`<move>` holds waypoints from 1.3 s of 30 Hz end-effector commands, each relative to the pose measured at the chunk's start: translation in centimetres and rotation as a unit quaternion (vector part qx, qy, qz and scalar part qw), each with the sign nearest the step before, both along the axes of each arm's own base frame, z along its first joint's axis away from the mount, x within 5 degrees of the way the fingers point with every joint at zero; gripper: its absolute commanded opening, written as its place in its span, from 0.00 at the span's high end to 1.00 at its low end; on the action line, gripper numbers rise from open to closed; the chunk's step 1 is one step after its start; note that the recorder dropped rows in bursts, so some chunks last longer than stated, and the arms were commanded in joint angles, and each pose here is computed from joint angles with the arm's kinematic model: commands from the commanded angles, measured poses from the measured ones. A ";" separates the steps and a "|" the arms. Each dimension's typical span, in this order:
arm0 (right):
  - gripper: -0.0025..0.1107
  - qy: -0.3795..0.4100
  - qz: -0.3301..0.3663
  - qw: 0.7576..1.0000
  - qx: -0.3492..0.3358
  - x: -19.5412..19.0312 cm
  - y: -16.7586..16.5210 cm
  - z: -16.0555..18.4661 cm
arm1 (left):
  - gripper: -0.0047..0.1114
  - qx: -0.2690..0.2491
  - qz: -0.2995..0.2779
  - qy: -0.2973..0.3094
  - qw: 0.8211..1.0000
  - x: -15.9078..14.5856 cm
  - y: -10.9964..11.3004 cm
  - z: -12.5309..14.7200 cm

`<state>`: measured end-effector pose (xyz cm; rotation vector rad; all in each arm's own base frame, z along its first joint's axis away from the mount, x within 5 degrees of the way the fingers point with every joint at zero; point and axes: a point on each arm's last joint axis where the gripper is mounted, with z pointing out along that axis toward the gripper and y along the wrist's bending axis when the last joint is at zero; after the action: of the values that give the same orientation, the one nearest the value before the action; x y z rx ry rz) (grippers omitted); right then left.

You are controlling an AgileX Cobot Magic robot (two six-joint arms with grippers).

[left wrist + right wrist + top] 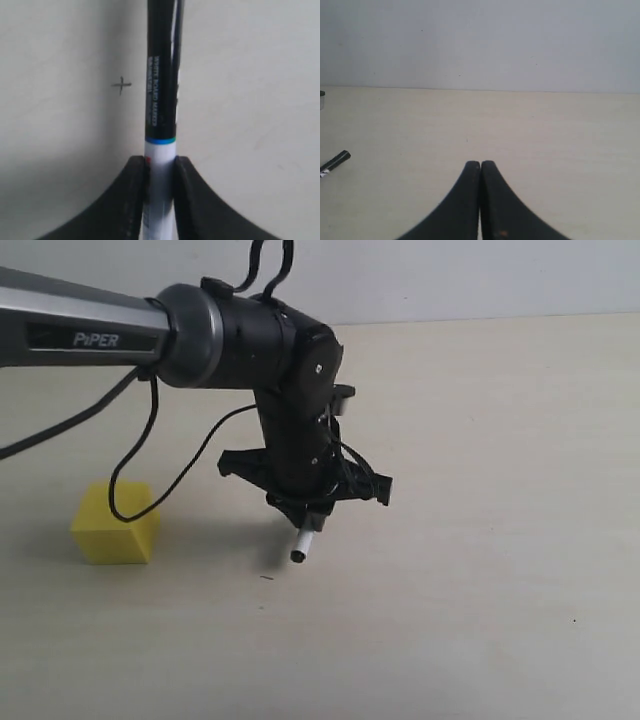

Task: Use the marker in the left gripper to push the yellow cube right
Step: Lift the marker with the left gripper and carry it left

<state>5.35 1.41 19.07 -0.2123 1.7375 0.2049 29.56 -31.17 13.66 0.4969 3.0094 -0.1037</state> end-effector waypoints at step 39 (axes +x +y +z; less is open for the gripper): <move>0.98 -0.003 -0.003 1.000 -0.001 0.0 0.0 -0.1 | 0.96 0.134 -0.118 -0.130 0.975 -3.5 30.9 10.3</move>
<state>5.34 1.41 19.05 -0.2124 1.7392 0.2047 24.68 -0.65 24.31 0.6099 2.8544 0.2249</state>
